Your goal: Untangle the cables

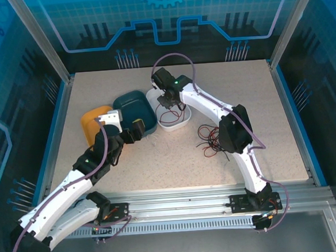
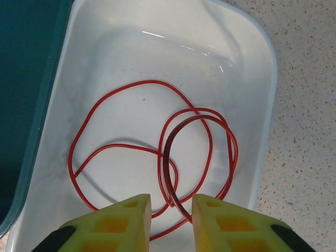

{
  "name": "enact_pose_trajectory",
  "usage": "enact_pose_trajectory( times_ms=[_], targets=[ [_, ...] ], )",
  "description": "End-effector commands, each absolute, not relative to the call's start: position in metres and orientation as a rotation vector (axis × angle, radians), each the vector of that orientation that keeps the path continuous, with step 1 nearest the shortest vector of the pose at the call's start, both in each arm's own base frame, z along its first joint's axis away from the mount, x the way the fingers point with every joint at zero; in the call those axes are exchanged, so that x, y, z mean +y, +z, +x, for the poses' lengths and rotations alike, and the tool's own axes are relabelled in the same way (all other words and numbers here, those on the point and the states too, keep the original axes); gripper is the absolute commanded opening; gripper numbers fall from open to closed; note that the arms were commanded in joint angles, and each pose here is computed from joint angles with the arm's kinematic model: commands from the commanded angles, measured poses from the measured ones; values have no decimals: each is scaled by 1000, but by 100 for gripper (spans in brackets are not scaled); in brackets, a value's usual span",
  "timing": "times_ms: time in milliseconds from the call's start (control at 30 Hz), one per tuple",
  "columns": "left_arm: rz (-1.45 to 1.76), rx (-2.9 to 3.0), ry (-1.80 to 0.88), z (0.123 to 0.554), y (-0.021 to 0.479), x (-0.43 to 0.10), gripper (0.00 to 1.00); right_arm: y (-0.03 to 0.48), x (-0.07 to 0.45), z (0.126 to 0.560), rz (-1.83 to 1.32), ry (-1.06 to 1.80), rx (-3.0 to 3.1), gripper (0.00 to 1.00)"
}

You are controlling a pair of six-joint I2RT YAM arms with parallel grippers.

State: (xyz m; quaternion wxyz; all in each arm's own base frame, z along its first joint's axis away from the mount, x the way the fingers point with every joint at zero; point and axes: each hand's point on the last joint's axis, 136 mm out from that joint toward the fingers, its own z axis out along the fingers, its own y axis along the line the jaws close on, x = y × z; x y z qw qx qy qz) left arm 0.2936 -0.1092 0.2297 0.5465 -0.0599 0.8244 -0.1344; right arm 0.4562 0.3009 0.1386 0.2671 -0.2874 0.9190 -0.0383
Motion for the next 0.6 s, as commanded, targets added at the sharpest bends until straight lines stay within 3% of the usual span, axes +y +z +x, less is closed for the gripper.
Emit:
enact_pose_trajectory(
  times_ms=[0, 167, 300, 567],
  targets=[
    [-174, 1923, -298, 293, 242, -100, 99, 117, 301, 450, -789, -105, 2533, 21],
    [-175, 1927, -293, 293, 239, -100, 99, 109, 300, 451, -787, -114, 2544, 15],
    [-177, 1928, -293, 293, 238, -100, 99, 102, 301, 450, -789, -106, 2558, 1],
    [-173, 1934, -296, 295, 236, -101, 99, 81, 312, 446, -806, -57, 2598, 0]
  ],
)
